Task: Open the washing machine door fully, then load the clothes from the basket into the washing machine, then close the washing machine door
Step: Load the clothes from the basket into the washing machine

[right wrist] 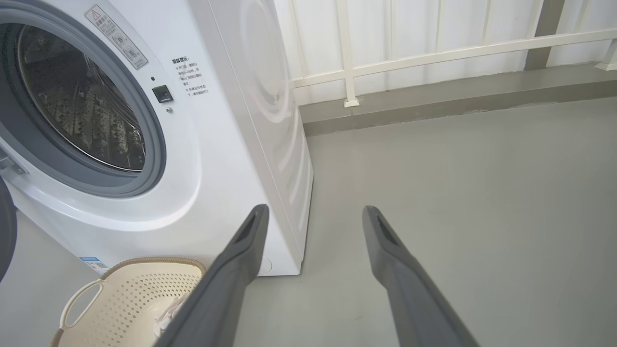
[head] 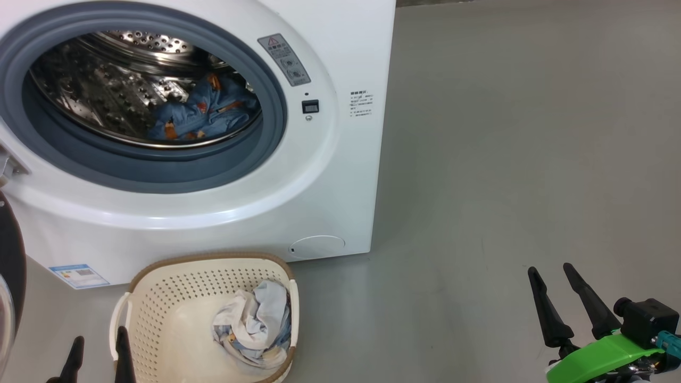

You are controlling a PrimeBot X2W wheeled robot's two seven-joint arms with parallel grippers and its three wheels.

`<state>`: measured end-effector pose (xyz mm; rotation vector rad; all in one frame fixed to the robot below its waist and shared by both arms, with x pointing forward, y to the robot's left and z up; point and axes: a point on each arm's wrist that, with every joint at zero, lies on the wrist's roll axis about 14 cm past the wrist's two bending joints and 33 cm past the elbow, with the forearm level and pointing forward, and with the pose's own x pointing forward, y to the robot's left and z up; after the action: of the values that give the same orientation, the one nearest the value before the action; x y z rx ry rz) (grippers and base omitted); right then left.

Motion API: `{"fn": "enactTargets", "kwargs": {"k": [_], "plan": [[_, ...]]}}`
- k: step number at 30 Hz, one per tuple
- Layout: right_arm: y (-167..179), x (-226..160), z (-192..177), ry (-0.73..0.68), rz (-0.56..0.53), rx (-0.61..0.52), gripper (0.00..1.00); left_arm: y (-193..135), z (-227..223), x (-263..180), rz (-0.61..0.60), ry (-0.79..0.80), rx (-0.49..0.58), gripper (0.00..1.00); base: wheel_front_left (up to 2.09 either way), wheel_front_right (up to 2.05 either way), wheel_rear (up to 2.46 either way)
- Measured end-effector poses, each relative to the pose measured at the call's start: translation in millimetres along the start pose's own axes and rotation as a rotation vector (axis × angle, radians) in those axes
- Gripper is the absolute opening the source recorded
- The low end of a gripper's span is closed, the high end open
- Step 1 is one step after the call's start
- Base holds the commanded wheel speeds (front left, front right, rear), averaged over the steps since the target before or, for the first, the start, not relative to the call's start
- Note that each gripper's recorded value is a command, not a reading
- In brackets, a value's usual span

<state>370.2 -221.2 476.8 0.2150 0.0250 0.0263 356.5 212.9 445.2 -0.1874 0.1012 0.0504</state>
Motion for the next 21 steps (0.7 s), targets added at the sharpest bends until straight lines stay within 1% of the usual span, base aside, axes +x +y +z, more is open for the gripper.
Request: {"fn": "enactTargets", "kwargs": {"k": [12,21], "plan": [[-2,1,-5,0.012,-0.012,0.006,1.0,-2,-7,3,0.0,0.021,-0.003,1.0,0.0,0.0,0.0],[-2,6,-13,0.032,-0.019,0.019,1.0,-11,-30,9,-0.022,0.092,-0.011,1.0,0.0,0.0,0.0]]}}
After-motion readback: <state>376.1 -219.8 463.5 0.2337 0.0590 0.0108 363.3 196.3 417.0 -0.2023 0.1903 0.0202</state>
